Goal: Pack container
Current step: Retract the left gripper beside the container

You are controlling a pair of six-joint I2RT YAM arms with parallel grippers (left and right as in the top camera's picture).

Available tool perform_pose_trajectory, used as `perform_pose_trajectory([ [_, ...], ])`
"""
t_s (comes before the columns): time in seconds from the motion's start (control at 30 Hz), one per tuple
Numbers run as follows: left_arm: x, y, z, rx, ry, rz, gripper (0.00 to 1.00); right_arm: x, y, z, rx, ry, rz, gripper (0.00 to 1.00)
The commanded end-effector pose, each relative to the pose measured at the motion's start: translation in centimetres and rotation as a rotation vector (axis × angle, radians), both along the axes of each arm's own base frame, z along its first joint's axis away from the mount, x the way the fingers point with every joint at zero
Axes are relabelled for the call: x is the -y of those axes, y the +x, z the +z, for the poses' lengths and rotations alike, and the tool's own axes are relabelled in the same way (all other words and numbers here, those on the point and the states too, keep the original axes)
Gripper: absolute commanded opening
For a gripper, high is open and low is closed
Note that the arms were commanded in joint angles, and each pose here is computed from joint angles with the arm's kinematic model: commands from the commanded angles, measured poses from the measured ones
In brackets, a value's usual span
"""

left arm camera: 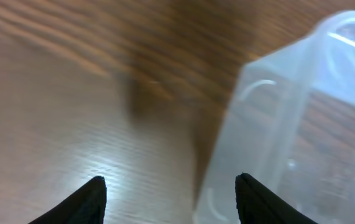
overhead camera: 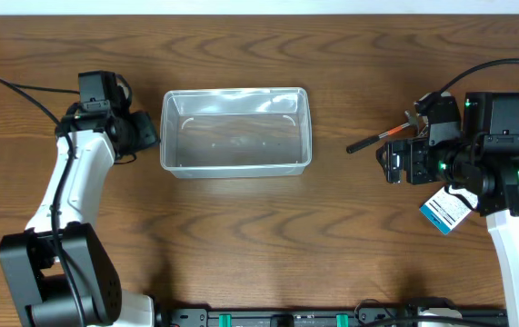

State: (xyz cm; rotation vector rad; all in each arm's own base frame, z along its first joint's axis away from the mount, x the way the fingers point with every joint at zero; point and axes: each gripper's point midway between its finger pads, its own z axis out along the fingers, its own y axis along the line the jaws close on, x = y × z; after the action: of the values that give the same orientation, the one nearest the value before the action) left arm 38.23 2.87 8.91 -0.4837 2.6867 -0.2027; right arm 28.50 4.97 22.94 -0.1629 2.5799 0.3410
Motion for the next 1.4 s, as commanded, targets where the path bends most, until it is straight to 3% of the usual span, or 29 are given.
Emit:
perform_pose_trajectory([
  [0.0,1.9,0.4,0.1,0.011,-0.098,-0.062,0.59,0.2,0.3,0.7,0.024,-0.012,0.004,0.99],
  [0.5,6.0,0.4,0.4,0.018,-0.154,-0.166,0.6,0.2,0.4,0.8,0.028,-0.012,0.004,0.99],
  [0.73,1.6,0.2,2.4,0.06,-0.092,-0.025,0.99,0.2,0.5,1.0,0.038,-0.011,0.003,0.99],
  [0.83,-0.6,-0.7,5.1,0.115,-0.078,0.034,0.98,0.1,0.8,1.4,0.062,-0.005,0.001,0.99],
  [0.9,-1.8,-1.9,7.1,0.148,-0.07,0.072,0.98,1.2,1.4,1.4,0.061,-0.013,-0.105,0.99],
  [1.03,-2.3,-5.5,10.2,0.169,-0.054,0.109,0.98,8.1,1.5,1.7,0.054,-0.152,-0.55,0.99],
  [1.1,-1.9,-7.4,10.6,0.136,-0.043,0.109,0.98,10.1,1.3,2.1,0.045,-0.156,-0.669,0.99],
  [1.27,0.2,-12.4,9.0,-0.045,0.034,-0.118,0.98,13.3,0.6,1.4,-0.039,-0.007,-0.92,0.99],
  [1.37,0.8,-13.3,8.6,-0.091,0.061,-0.188,0.98,14.9,-0.3,-0.5,-0.139,0.04,-1.045,0.99],
])
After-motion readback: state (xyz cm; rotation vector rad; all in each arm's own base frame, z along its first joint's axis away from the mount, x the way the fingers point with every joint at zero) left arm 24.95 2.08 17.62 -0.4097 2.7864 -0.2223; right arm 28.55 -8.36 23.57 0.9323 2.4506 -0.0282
